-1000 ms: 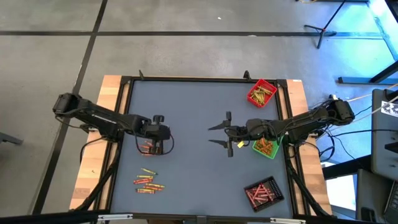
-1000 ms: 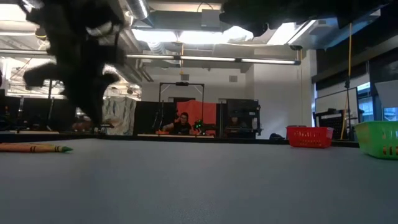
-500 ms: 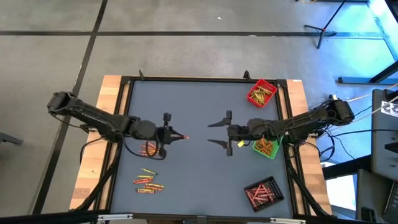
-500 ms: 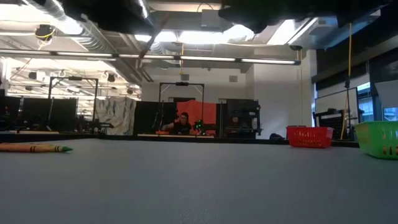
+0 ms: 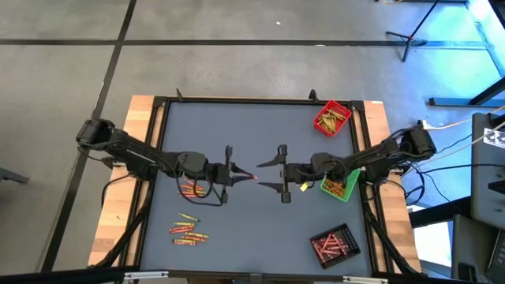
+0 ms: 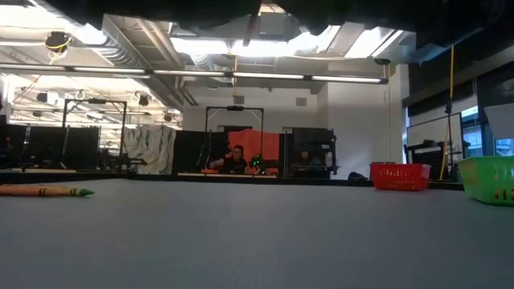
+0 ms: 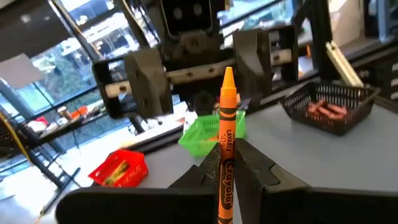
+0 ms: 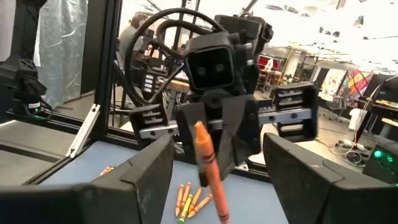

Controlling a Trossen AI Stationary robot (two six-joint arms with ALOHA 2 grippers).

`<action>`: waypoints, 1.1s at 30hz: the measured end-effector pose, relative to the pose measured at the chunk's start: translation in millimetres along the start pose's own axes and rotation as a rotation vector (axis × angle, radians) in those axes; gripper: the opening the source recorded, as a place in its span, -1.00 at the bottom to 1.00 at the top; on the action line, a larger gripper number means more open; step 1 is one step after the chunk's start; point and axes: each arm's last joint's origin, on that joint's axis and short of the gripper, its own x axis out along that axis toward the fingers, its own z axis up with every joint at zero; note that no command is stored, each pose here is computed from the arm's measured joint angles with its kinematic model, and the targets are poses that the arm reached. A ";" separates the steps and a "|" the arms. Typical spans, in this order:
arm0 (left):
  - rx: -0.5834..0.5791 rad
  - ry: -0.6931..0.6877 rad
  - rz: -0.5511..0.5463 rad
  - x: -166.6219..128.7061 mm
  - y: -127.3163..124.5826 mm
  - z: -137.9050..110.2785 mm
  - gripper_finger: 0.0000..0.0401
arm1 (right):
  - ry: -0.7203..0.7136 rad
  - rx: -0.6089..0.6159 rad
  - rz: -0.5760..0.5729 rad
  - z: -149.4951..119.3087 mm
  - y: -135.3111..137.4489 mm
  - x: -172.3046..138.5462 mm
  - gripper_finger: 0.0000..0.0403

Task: Sort crayons
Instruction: Put the orange crayon into the green bin

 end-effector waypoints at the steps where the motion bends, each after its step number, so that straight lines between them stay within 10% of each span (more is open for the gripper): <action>1: -0.001 -0.010 -0.006 1.0 -0.6 -0.2 -0.93 | -0.003 -0.001 0.000 -0.9 0.3 0.6 0.19; 24: -0.067 -0.056 0.045 2.3 2.3 3.3 -0.93 | -0.004 -0.030 0.042 3.3 1.9 28.2 -0.34; 33: -0.061 -0.043 0.024 2.1 -0.3 2.3 -0.93 | 0.011 -0.051 0.043 1.9 1.8 28.2 -0.91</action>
